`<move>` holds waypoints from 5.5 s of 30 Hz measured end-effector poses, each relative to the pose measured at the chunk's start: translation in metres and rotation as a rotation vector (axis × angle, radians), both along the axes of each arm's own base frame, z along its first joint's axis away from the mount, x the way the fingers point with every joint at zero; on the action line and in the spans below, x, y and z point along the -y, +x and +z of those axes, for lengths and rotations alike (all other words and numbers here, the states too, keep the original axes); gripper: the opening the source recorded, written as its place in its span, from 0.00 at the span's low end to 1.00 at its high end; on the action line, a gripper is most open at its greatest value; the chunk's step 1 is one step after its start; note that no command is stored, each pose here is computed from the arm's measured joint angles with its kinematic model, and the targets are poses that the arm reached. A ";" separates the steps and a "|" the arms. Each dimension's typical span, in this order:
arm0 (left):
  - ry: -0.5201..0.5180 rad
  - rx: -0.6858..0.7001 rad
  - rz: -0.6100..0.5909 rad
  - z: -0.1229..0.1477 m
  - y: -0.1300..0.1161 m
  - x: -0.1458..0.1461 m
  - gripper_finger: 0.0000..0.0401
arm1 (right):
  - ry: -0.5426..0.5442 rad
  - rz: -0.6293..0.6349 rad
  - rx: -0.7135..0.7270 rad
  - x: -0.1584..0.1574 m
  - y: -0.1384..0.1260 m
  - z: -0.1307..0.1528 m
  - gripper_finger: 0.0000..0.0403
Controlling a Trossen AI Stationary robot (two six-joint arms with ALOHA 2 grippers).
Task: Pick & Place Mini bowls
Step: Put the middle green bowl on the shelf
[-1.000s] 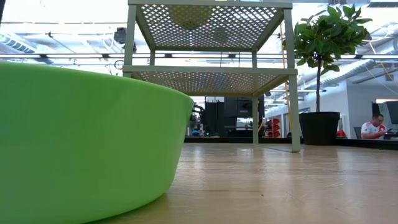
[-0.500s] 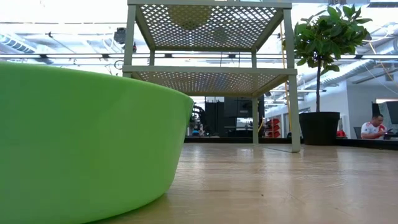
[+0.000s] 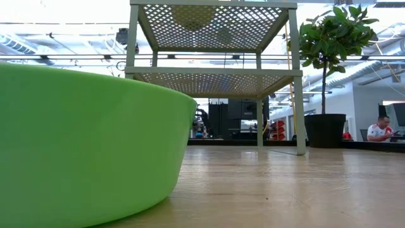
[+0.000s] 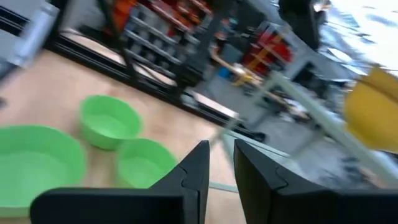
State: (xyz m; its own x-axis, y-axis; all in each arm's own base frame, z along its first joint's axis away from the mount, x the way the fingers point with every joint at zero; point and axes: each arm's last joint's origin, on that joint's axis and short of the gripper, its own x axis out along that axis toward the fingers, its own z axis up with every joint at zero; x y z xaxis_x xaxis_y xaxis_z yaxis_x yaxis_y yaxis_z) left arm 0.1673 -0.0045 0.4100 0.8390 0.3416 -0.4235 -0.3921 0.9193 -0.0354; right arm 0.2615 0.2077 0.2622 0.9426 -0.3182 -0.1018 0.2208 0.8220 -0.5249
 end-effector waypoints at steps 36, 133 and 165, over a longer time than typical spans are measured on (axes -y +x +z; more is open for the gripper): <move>0.239 0.356 -0.143 -0.102 -0.051 0.102 0.46 | 0.547 0.287 -0.557 0.003 0.118 -0.080 0.25; -0.181 0.059 -0.281 -0.150 -0.002 0.225 0.01 | 0.624 0.412 -0.243 0.075 -0.019 -0.002 0.40; 0.785 0.251 0.005 -0.094 0.146 0.129 0.01 | 0.223 -0.046 0.081 0.023 -0.078 0.014 0.40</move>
